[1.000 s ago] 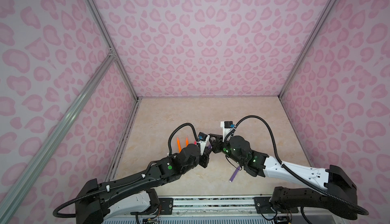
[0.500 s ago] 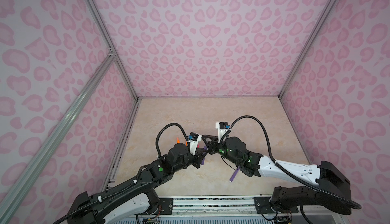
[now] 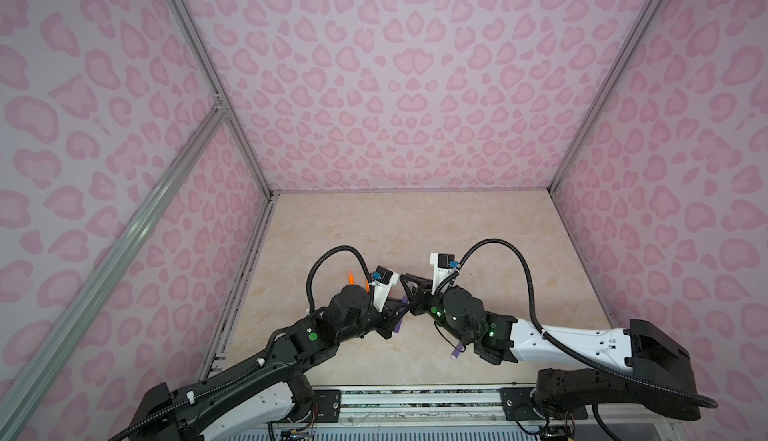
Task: Insert the pens into the pen caps
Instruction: 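Press the cap further down, then open the right gripper, then withdraw the right gripper while the left carries the capped purple marker away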
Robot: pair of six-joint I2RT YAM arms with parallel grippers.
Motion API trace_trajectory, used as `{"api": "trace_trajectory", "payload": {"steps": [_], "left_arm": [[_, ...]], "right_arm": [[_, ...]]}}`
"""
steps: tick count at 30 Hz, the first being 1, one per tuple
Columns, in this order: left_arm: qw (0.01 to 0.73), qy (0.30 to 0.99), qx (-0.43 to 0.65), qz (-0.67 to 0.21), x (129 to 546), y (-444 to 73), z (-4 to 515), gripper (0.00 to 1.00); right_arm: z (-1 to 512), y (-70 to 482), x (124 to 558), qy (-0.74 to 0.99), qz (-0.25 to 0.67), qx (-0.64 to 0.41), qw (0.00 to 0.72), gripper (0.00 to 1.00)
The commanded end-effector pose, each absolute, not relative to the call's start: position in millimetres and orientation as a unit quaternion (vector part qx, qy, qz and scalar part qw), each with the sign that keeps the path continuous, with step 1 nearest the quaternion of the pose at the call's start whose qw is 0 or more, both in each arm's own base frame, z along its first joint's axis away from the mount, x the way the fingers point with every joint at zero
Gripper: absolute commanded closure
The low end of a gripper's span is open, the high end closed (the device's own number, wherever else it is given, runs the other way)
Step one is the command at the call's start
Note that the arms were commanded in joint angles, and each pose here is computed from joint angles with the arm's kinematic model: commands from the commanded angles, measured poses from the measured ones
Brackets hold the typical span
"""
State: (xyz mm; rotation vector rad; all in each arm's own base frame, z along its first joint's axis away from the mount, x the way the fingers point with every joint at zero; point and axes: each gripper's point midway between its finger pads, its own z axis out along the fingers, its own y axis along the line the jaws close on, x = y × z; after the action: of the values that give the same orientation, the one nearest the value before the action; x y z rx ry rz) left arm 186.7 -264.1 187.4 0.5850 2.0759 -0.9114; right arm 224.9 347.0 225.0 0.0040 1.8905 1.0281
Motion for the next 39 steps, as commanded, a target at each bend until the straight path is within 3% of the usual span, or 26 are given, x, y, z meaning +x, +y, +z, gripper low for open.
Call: {"api": "trace_trajectory", "payload": {"steps": [1,21,28,39], "left_arm": [[0.481,0.807,0.138,-0.313,230,-245,215,0.96],[0.490,0.838,0.092,-0.221,250,-221,196,0.96],[0.477,0.836,0.091,-0.256,249,-226,195,0.96],[0.475,0.822,0.090,-0.302,246,-226,199,0.96]], "right_arm": [[185,351,207,0.818,0.372,-0.029,0.438,1.00],[139,354,182,0.858,0.281,-0.031,0.429,1.00],[117,359,169,0.864,0.290,-0.041,0.409,1.00],[127,347,165,0.840,0.329,-0.024,0.431,1.00]]}}
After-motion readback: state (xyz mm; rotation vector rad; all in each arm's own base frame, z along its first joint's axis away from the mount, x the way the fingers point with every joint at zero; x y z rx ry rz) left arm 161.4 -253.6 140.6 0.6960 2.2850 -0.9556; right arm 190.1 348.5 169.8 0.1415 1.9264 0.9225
